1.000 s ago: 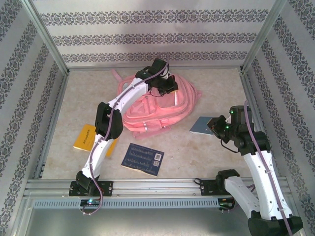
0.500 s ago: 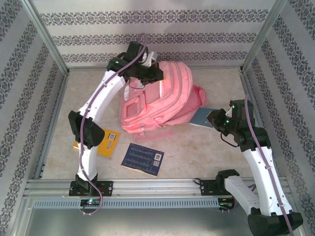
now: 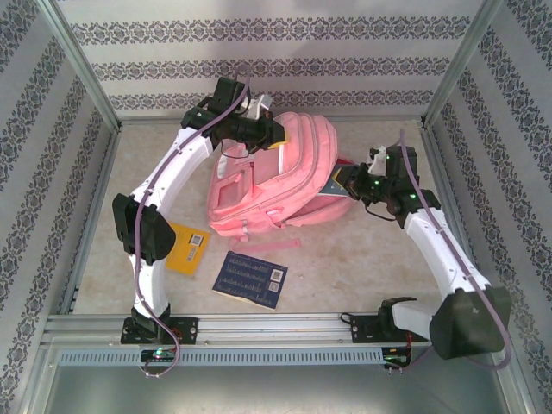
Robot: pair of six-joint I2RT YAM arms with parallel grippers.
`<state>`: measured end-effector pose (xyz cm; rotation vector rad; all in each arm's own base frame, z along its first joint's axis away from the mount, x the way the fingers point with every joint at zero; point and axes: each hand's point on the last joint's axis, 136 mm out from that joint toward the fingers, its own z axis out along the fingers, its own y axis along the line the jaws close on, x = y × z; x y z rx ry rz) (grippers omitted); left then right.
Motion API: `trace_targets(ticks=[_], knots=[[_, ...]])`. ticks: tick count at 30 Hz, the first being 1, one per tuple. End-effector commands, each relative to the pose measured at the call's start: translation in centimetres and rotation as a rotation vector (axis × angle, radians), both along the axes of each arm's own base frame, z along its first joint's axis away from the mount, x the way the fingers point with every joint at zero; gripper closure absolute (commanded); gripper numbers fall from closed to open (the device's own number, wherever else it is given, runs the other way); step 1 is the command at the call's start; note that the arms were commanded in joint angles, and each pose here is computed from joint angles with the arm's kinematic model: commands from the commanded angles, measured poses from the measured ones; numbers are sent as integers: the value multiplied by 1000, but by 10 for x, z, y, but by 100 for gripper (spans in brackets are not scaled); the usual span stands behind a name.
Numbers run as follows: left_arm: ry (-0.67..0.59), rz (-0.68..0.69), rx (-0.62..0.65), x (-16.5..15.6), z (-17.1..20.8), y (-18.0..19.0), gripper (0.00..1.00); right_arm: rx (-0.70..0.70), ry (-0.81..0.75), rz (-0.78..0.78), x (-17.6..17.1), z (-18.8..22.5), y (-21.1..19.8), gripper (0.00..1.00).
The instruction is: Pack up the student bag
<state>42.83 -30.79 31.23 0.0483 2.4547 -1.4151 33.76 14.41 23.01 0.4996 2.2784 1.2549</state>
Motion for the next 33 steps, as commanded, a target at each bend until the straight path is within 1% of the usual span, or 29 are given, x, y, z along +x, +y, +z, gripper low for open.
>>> trace_targets(ticks=[1,5,8,11,12,13,14,15,16,19,21,27,30,33], knots=[[-193,-47,-161,-11,81,0,100,114,-108,43,19,20,23,100],[-203,-51,-169,-16,86,1,100,102,-81,55,38,2,46,100],[-206,-47,-166,-18,88,3,100,96,-23,70,53,-20,66,100],[-210,-41,-159,-18,89,5,100,85,44,34,67,-45,77,100],[-210,-39,-159,-17,89,5,100,87,57,25,72,-52,81,94],[-210,-36,-159,-16,89,7,100,96,69,29,76,-57,87,77],[-211,-33,-160,-15,89,8,100,104,74,41,79,-60,93,63],[-210,-26,-160,-13,89,9,100,112,76,66,80,-62,101,52],[-208,-21,-163,-11,89,11,100,112,81,87,81,-62,106,45],[-209,-8,-171,-7,91,15,100,81,65,95,80,-56,105,33],[-207,0,-173,-4,91,17,100,42,49,84,77,-51,98,27],[-196,29,-164,4,87,26,100,-41,39,59,70,-43,75,20],[-185,49,-154,8,84,32,100,-108,52,34,66,-45,59,19],[-185,59,-151,10,83,36,100,-126,59,7,64,-47,48,19]])
